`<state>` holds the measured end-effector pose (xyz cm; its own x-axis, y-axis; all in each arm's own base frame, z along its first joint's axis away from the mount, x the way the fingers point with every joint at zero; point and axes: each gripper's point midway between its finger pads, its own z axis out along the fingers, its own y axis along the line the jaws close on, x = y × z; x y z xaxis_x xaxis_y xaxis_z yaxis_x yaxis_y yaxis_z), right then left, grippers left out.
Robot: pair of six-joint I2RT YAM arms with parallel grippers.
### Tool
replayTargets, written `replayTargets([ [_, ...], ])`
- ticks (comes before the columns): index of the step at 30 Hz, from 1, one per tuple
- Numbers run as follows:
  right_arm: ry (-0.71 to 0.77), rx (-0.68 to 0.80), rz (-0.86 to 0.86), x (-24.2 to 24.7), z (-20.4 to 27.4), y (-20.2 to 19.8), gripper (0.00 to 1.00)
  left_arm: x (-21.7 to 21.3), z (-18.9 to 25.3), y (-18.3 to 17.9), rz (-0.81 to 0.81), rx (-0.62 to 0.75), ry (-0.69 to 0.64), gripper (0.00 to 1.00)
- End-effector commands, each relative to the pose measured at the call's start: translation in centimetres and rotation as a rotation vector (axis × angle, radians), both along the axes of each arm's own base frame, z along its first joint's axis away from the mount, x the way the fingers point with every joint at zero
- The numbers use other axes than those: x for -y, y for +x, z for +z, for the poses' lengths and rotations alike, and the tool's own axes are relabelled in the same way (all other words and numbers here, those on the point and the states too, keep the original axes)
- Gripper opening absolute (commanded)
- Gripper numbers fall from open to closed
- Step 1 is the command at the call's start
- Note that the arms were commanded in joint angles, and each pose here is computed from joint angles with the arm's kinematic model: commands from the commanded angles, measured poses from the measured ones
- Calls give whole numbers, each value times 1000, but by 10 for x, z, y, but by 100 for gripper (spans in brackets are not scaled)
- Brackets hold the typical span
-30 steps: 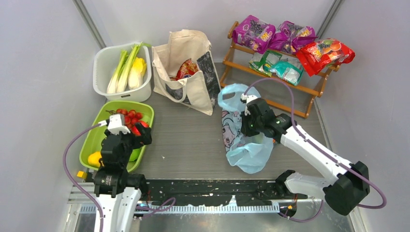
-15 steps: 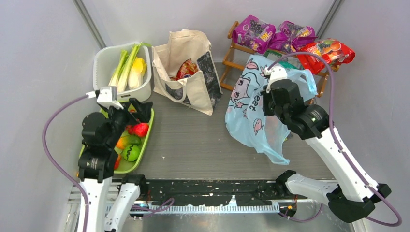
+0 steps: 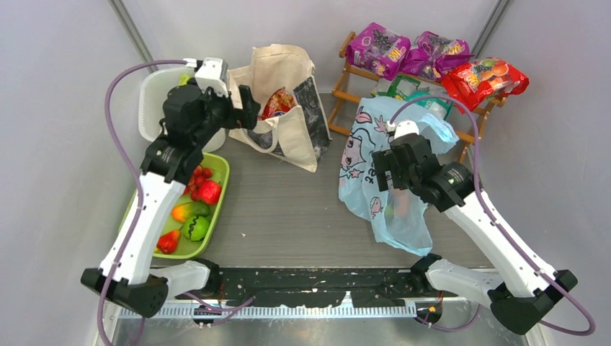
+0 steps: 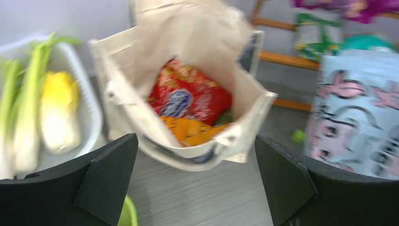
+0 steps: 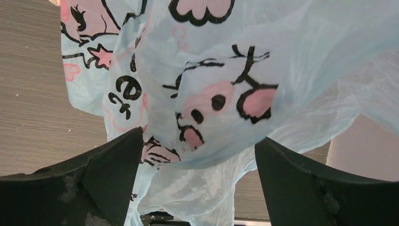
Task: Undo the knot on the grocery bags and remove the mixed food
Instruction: Move the takeout bag to the center of the board.
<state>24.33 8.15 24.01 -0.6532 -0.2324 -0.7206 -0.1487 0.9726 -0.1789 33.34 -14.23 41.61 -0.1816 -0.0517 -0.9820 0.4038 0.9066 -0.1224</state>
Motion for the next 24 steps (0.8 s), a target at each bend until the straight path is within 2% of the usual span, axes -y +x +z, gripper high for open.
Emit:
replayTargets([
  [1,90,69,9,3,34,-14,98,-56,-1,37,350,26,57,99],
  [5,156,76,63,-2,53,-29,98,-63,-19,70,382,-59,2,99],
  [10,222,108,139,-8,70,-45,96,-52,-62,104,331,-176,-33,99],
  [14,301,169,201,-17,89,-52,96,-51,-92,122,349,-238,-4,99],
  [16,326,198,217,-19,97,-53,96,-44,-105,128,318,-273,-8,86],
  [17,335,212,219,-19,101,-54,96,-37,-110,130,285,-288,-16,71],
  [18,343,232,221,-20,106,-52,96,-25,-112,129,224,-298,-32,47],
  [20,356,270,230,-20,116,-51,96,-3,-110,121,96,-300,-64,16],
  [22,373,313,240,-22,129,-49,95,12,-103,106,9,-271,-77,0],
  [24,398,356,256,-25,143,-47,95,24,-92,85,-61,-230,-83,0],
])
